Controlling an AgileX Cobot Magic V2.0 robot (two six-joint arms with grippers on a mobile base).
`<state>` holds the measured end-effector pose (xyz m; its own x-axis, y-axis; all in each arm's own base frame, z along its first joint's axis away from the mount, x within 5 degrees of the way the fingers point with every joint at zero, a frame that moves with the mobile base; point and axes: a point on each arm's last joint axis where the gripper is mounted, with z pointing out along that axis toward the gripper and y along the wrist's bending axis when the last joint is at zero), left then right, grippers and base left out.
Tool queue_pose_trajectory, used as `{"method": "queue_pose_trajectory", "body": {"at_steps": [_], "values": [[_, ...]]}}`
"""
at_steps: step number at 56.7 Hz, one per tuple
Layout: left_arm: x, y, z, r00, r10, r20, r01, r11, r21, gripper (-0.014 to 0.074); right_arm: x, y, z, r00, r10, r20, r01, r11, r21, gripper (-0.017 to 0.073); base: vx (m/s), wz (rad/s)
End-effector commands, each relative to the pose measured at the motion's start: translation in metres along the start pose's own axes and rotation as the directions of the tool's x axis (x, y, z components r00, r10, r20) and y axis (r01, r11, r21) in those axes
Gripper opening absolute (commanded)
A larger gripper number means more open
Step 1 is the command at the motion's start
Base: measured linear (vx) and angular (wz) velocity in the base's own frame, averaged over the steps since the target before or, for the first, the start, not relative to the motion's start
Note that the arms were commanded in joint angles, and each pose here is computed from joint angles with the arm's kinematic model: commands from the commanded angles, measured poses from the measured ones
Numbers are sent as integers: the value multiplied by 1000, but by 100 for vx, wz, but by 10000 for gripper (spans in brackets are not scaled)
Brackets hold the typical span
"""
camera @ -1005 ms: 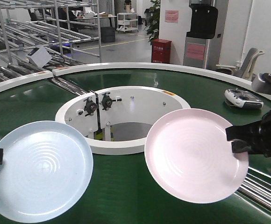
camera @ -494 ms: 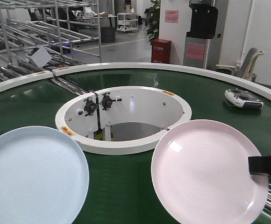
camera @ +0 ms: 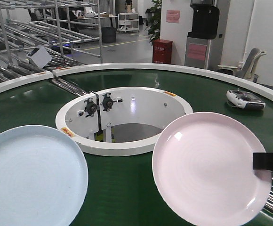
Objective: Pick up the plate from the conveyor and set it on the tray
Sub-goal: 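Lift both plates off the conveyor with both grippers, then hold both plates raised while the base drives to the steel table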
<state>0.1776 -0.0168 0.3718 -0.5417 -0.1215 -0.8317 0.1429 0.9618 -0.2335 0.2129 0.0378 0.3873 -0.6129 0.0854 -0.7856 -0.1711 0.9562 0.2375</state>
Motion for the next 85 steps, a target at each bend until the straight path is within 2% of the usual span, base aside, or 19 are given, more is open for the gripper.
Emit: {"method": "queue_pose_trajectory", "body": {"at_steps": [1,46,85], "values": [[-15,-5,-9,993,-25,116,23,1000,15,-6,-13,3,-12,993,3,115,-1,1000,-11,-9,0,0],[-15,-5,-9,993,-25,116,23,1000,15,-6,-13,3,-12,993,3,115,-1,1000,-11,-9,-1,-6],[-15,-4,-9,993,-24,116,23,1000,14,-6,-13,3,-12,993,3,115,-1,1000,-11,-9,-15,-59]]}}
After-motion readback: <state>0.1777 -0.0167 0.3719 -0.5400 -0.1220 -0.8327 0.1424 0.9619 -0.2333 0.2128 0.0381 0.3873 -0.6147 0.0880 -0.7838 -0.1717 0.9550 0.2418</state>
